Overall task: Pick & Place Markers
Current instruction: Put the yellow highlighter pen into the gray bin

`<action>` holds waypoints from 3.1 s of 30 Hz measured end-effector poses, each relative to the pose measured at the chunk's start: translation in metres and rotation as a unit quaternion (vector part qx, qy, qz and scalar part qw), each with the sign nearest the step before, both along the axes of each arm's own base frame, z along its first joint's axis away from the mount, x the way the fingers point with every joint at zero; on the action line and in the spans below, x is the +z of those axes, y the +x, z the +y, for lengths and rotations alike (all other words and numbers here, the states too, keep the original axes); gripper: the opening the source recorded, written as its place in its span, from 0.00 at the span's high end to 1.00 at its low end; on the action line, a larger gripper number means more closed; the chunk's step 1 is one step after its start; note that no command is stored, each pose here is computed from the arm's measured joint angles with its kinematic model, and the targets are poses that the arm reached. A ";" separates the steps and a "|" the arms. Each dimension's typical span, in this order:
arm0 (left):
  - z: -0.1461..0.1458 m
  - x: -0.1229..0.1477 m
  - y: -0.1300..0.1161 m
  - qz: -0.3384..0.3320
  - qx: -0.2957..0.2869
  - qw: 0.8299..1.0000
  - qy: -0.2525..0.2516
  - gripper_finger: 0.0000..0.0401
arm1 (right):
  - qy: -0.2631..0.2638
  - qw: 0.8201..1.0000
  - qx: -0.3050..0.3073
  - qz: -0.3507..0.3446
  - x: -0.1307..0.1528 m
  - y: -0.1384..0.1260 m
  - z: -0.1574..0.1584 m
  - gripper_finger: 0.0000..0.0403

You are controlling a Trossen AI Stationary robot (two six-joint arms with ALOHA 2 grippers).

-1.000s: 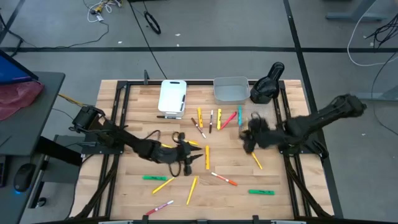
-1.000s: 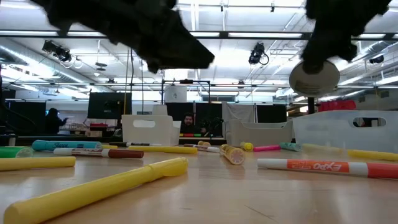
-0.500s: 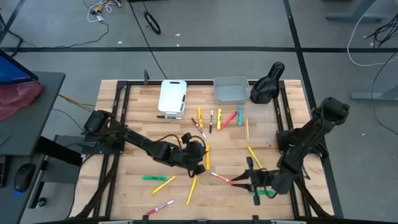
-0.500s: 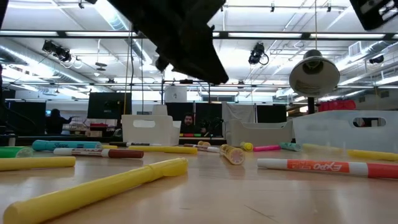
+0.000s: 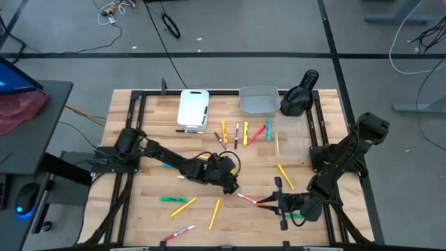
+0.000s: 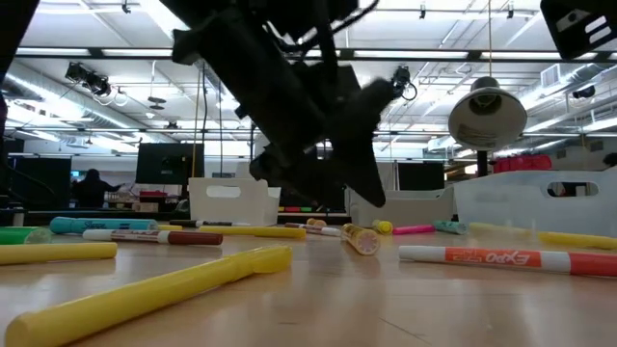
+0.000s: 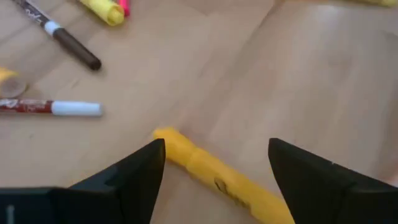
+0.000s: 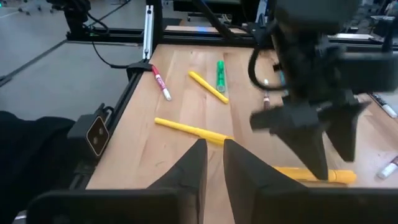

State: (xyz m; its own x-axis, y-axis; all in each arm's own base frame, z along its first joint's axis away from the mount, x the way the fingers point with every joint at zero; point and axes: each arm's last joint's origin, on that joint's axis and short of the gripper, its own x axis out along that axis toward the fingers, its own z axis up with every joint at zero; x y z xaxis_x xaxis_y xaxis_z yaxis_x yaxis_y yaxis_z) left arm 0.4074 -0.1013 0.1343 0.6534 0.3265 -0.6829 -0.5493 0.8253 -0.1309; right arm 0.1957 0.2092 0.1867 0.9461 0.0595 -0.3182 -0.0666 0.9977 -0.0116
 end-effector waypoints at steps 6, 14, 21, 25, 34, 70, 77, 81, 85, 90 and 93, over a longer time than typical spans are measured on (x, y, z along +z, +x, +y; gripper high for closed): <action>0.001 -0.005 0.000 0.080 0.035 0.996 0.022 0.30 | 0.002 1.000 0.001 0.002 0.000 -0.001 0.000 0.87; 0.001 -0.013 -0.006 0.106 0.027 0.993 -0.034 0.42 | -0.003 1.000 0.001 0.005 -0.001 -0.001 0.000 0.87; 0.003 -0.014 -0.008 0.116 0.032 0.992 -0.045 0.63 | -0.009 1.000 0.003 0.006 -0.001 -0.001 0.000 0.87; 0.002 -0.015 -0.008 0.116 0.030 0.992 -0.047 0.78 | -0.010 1.000 0.003 0.007 -0.001 -0.001 0.000 0.87; 0.000 -0.003 -0.006 0.094 -0.007 0.994 -0.056 0.83 | -0.014 1.000 0.003 0.009 -0.002 -0.001 0.000 0.87; -0.030 0.139 0.015 -0.345 -0.220 0.900 0.152 0.83 | -0.015 0.987 -0.074 -0.144 0.015 0.040 -0.053 0.35; -0.030 0.139 0.015 -0.345 -0.218 0.900 0.154 0.81 | -0.010 0.986 -0.072 -0.153 0.018 0.040 -0.053 0.59; -0.030 0.138 0.014 -0.344 -0.220 0.900 0.154 0.79 | -0.002 0.986 -0.073 -0.153 0.018 0.039 -0.053 0.79; -0.030 0.138 0.014 -0.339 -0.222 0.901 0.156 0.74 | 0.003 0.986 -0.073 -0.152 0.017 0.039 -0.053 0.89; -0.025 0.142 0.006 -0.276 -0.217 0.918 0.184 0.62 | 0.019 0.984 -0.114 -0.138 0.020 0.036 -0.058 0.89; -0.021 0.148 -0.008 -0.205 -0.202 0.937 0.197 0.56 | 0.038 0.984 -0.127 -0.118 0.026 0.030 -0.065 0.89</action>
State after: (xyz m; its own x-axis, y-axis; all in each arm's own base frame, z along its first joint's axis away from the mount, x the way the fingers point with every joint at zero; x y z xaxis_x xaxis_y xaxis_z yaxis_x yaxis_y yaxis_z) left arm 0.3991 -0.1221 0.2823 0.9593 0.1702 -0.2251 -0.1521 0.9837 0.0958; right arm 0.2257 0.1445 0.2125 0.9804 -0.1741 -0.0924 0.1815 0.9803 0.0784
